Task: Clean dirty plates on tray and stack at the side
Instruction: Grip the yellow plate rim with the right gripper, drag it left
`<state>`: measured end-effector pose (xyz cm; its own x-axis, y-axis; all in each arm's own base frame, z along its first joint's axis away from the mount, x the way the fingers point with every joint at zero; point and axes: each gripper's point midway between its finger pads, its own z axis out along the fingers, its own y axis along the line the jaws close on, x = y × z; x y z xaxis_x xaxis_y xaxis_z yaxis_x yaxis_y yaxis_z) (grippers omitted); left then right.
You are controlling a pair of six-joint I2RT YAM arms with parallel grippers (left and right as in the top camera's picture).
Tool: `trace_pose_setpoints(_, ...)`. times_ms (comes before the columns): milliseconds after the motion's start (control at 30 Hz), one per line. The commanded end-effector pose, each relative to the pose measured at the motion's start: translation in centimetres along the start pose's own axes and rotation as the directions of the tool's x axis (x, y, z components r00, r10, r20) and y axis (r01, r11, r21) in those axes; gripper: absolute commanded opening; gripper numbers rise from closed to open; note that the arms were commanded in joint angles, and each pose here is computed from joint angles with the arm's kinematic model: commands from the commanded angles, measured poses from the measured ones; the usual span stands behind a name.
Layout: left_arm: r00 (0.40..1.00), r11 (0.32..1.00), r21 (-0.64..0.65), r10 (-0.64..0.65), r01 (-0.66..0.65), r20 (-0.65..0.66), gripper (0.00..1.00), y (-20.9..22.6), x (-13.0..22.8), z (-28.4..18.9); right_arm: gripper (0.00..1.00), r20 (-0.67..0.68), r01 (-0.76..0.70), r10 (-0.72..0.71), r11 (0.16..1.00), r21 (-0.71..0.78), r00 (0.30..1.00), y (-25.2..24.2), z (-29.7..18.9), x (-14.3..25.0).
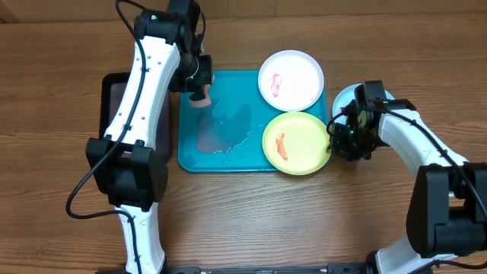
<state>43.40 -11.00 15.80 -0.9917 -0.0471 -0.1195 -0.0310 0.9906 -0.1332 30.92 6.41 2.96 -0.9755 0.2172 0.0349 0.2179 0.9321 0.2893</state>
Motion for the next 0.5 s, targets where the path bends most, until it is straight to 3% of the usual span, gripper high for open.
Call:
trace_pose_setpoints(0,1.0,1.0,0.002,-0.004,0.004,0.015,0.04,-0.3,0.2,-0.7,0.18,0.015,0.004,-0.004,1.0,-0.007,1.0,0.2,-0.4,-0.2)
trace_pose_setpoints(100,1.0,1.0,0.002,-0.005,0.005,0.016,0.04,-0.3,0.1,-0.7,0.13,0.014,0.007,-0.007,1.0,-0.006,1.0,0.3,-0.3,-0.1)
trace_pose_setpoints(467,1.0,1.0,0.002,-0.004,0.004,0.016,0.04,-0.3,0.1,-0.7,0.13,0.01,0.055,-0.055,0.998,-0.004,0.998,1.7,0.1,0.3)
